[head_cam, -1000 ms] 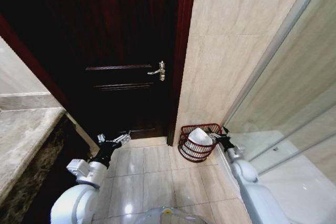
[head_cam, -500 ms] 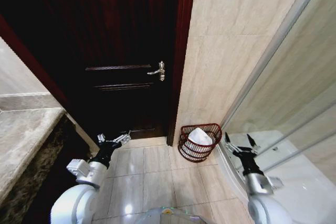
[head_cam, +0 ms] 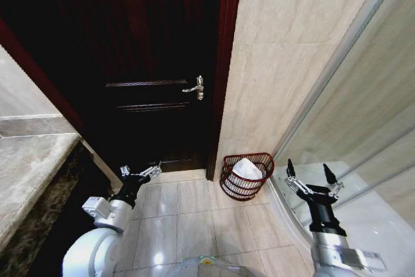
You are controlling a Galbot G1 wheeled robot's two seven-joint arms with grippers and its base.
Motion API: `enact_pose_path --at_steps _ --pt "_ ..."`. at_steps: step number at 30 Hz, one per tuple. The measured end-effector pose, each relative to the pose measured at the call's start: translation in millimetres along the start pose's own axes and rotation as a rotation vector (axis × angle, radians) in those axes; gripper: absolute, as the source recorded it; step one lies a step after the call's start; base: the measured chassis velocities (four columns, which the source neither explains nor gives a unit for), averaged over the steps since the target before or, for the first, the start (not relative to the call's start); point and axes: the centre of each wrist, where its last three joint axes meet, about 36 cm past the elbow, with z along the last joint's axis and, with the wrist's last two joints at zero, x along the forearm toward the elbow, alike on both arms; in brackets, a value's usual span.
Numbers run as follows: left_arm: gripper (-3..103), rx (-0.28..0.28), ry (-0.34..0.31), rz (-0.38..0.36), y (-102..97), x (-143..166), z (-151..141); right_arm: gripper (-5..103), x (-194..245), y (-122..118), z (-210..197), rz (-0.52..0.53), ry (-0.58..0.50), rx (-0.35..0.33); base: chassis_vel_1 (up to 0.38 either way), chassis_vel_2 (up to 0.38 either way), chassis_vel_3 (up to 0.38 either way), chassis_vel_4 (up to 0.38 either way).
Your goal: Discard the used towel into the hamper.
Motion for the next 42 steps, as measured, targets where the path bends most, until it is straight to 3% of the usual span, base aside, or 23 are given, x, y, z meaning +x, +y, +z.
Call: enact_pose_path --at_steps 27,42 --pt "100 0.000 0.000 0.000 0.0 0 0 100 -2 5 3 -0.002 -0.072 -0.026 0.000 0.000 0.000 0.000" --pt "100 0.000 0.000 0.000 0.0 0 0 100 -5 6 2 -0.014 -0.028 -0.021 0.000 0.000 0.000 0.000"
